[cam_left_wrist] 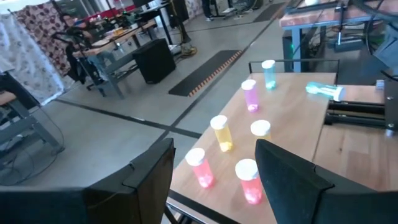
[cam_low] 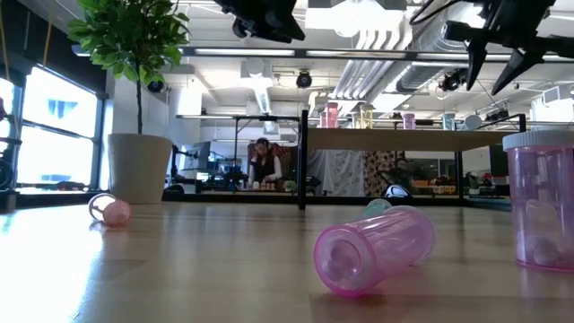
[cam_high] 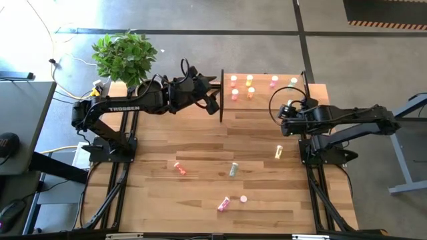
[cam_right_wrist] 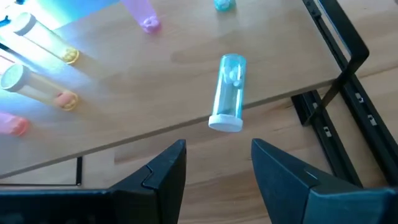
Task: Pick and place medicine bottles onto shelf by color
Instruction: Put the top blue medicine bottle aligned with the other blue medicine bottle on the shelf
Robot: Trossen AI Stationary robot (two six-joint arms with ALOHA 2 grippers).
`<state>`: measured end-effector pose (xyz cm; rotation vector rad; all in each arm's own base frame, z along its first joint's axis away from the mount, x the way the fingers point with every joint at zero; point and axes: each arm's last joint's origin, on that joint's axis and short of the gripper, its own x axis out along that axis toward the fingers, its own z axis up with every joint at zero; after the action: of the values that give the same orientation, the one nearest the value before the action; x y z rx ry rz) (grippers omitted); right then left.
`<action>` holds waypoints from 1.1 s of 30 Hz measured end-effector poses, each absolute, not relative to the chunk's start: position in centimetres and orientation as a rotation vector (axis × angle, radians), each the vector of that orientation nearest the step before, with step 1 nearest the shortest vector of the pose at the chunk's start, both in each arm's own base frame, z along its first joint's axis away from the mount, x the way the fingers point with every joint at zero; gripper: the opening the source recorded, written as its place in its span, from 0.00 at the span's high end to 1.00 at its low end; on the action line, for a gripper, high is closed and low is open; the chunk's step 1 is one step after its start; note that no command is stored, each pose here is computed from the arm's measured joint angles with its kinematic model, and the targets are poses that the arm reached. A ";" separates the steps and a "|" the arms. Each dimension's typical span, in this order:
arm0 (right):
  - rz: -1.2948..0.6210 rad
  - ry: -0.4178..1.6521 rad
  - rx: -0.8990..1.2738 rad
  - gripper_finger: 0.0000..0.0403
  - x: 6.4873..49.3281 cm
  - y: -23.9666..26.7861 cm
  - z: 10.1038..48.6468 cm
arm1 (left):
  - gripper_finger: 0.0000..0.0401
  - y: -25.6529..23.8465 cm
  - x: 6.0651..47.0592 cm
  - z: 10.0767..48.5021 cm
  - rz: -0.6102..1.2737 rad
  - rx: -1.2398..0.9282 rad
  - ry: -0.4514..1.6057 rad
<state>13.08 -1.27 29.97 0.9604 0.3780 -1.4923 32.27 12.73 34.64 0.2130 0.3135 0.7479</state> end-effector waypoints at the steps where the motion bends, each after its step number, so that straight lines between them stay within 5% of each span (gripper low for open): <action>1: -1.501 0.379 0.963 0.58 13.3 -1.3 29.9 | 0.47 12.7 32.3 34.6 0.747 0.215 0.315; 10: -1.563 0.431 0.960 0.56 13.9 -1.4 29.3 | 0.47 12.7 32.2 34.3 0.731 0.239 0.357; 20: -1.585 0.502 0.969 0.38 13.9 -2.6 29.2 | 0.47 12.7 32.2 34.3 0.730 0.238 0.357; 33: -1.605 0.413 0.962 0.38 14.5 -3.1 26.1 | 0.47 12.6 32.2 34.3 0.728 0.238 0.360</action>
<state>14.54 -3.14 26.11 0.9625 0.4135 -1.6049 32.22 12.65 34.30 0.2382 0.3603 0.7279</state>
